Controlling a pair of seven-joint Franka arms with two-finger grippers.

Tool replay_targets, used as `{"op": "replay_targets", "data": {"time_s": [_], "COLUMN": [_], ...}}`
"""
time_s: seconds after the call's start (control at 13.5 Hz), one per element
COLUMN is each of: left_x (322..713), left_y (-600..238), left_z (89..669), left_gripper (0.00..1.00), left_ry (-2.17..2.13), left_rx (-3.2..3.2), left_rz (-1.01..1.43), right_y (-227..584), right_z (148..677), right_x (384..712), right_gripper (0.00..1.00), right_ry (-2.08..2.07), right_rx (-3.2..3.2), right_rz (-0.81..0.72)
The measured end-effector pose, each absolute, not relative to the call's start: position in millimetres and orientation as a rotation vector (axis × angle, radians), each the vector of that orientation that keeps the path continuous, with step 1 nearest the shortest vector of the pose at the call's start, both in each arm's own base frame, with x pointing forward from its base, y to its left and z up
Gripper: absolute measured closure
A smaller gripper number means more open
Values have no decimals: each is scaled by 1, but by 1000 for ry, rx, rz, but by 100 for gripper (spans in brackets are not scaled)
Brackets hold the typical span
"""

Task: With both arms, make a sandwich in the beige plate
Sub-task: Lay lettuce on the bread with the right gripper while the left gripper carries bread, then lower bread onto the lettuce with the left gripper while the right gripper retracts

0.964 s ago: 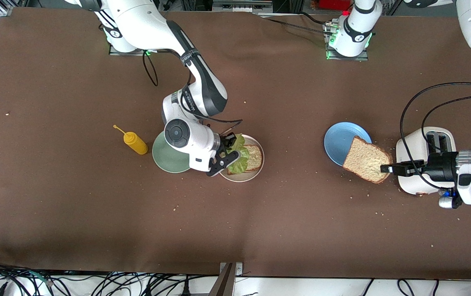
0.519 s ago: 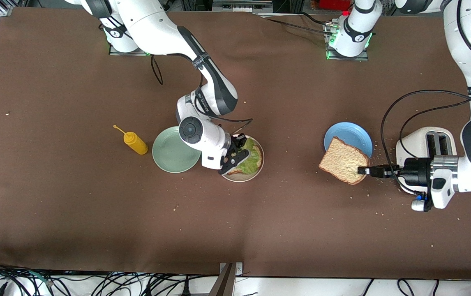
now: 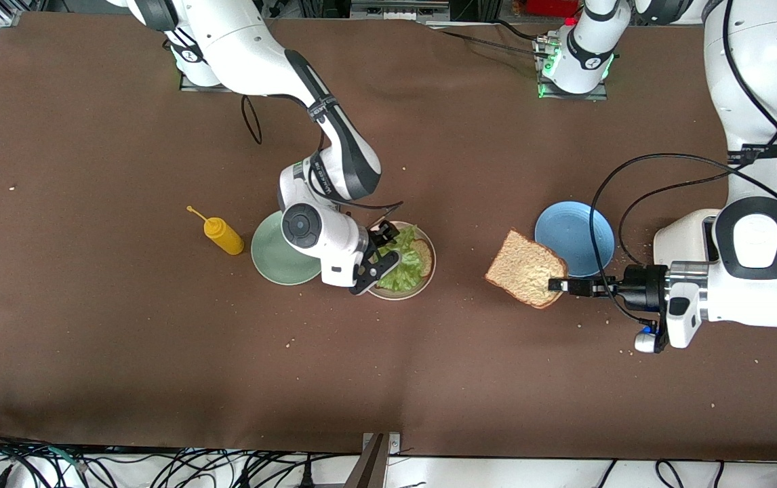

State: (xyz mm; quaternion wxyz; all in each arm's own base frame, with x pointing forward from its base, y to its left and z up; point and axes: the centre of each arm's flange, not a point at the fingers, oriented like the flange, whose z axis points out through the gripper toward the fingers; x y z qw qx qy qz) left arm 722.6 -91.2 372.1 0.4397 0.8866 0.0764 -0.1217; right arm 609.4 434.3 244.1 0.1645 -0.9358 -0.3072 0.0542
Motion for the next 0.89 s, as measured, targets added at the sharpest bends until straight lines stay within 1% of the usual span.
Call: {"op": "replay_targets", "data": {"time_s": [0.07, 0.3, 0.52, 0.67, 0.89], "left_x": [724, 720, 709, 696, 672], "left_y": [-104, -151, -195, -223, -246], "left_z": [367, 341, 315, 298, 284], "left_gripper": [92, 92, 92, 92, 92], "left_ry": [206, 270, 350, 393, 406], "left_rx": [2189, 2151, 2125, 2112, 2070], "left_rz": [-282, -240, -198, -157, -100], "right_y": [416, 352, 276, 235, 199], "right_z": [258, 314, 379, 409, 423], "right_x": [614, 625, 628, 629, 632], "right_gripper": [0, 0, 0, 0, 0], "right_ry": [-879, -875, -808, -771, -718], "right_rx": [-2681, -2747, -2833, -2902, -2988], "right_rz": [226, 398, 570, 620, 657]}}
